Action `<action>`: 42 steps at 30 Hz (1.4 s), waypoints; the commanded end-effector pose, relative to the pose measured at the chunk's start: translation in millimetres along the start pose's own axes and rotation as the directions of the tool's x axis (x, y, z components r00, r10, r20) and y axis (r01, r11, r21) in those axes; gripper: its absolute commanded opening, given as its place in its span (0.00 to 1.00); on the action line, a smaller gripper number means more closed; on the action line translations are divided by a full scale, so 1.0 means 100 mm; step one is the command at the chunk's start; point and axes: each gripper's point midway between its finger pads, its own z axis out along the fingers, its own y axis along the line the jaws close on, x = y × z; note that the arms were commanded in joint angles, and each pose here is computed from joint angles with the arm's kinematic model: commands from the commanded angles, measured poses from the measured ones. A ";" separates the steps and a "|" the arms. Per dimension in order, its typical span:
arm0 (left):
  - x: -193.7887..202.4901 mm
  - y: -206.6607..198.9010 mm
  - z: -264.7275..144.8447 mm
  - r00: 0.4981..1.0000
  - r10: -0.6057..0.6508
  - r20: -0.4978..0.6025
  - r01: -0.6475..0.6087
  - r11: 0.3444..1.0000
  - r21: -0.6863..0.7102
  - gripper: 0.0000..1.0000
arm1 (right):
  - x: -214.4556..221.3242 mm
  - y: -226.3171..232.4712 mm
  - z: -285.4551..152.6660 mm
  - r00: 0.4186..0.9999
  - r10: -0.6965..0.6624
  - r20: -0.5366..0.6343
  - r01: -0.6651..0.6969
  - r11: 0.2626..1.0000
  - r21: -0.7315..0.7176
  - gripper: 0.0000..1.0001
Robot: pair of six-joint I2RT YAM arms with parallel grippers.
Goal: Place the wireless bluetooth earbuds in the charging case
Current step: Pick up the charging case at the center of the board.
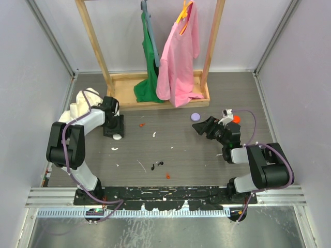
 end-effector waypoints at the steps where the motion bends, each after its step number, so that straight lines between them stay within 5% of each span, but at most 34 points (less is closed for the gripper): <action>1: 0.12 -0.16 -0.06 1.000 0.008 -0.026 -0.007 0.999 0.048 0.52 | -0.18 0.20 0.06 0.998 -0.038 0.047 0.042 0.996 -0.078 0.82; 9: 0.14 -0.33 -0.12 0.999 0.038 0.029 -0.041 0.996 0.081 0.39 | -0.16 0.38 0.07 0.997 -0.071 0.011 0.072 0.988 -0.139 0.79; 18: 0.11 -0.80 -0.47 0.959 0.120 0.257 -0.166 0.972 0.165 0.35 | -0.11 0.90 0.10 0.978 -0.184 -0.095 0.154 0.953 -0.262 0.77; 29: 0.19 -1.35 -1.18 0.790 0.153 0.594 -0.382 0.880 0.281 0.34 | 0.05 1.54 -0.01 0.927 -0.311 -0.211 0.214 0.898 -0.384 0.76; 42: 0.39 -1.71 -1.73 0.562 0.127 0.818 -0.610 0.731 0.306 0.32 | 0.19 2.30 -0.05 0.886 -0.396 -0.241 0.245 0.841 -0.482 0.72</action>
